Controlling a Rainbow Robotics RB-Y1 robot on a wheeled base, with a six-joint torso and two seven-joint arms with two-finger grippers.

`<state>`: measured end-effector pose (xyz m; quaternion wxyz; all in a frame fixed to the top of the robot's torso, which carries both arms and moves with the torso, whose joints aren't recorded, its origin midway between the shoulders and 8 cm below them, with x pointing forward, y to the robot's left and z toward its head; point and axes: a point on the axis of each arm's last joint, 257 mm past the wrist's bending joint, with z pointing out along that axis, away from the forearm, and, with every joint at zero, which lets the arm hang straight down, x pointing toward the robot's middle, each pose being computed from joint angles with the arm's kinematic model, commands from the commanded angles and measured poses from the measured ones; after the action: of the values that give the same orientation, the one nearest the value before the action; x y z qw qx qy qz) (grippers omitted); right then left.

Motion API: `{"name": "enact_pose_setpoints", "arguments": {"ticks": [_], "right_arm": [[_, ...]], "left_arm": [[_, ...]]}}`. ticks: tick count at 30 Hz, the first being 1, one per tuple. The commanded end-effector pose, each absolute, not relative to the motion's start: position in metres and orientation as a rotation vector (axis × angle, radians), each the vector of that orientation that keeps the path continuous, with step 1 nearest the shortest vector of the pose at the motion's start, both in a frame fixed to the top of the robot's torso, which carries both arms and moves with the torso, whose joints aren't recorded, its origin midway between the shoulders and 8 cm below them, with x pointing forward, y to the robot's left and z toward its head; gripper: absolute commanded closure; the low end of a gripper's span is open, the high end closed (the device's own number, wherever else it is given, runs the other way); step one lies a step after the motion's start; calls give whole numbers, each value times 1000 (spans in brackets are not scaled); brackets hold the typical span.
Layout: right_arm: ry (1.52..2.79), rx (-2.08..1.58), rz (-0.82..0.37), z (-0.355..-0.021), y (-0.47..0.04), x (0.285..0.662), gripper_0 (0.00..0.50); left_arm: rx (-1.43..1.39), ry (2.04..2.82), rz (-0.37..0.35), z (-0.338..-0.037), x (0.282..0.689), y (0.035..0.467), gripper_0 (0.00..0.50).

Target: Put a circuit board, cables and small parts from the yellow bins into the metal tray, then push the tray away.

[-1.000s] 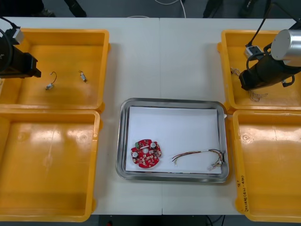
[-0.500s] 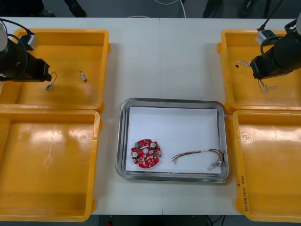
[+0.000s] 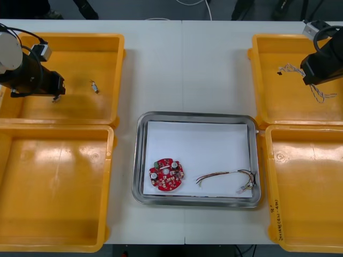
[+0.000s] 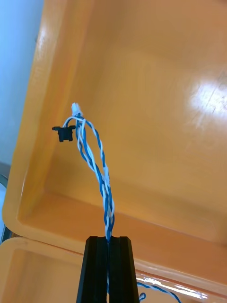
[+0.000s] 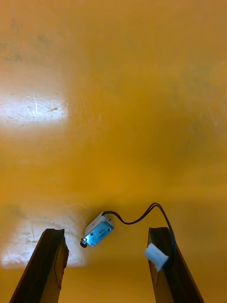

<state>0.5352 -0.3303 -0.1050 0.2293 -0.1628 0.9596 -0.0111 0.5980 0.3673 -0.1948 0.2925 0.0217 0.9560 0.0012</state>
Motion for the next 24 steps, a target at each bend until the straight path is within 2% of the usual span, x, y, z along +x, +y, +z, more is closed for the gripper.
{"name": "enact_pose_setpoints", "arguments": {"ticks": [1, 5, 13, 24], "right_arm": [[2544, -451, -124, -65, -353, 535, 500], [2497, -499, -119, -52, -341, 536, 500], [2465, -615, -32, -51, -313, 532, 500], [2381, -878, -125, -47, -260, 521, 500]], "left_arm": [[68, 2561, 4, -209, 596, 362, 0], [76, 2571, 16, -215, 594, 364, 0], [76, 2576, 35, -222, 595, 366, 0], [70, 2563, 36, -232, 599, 369, 0]]}}
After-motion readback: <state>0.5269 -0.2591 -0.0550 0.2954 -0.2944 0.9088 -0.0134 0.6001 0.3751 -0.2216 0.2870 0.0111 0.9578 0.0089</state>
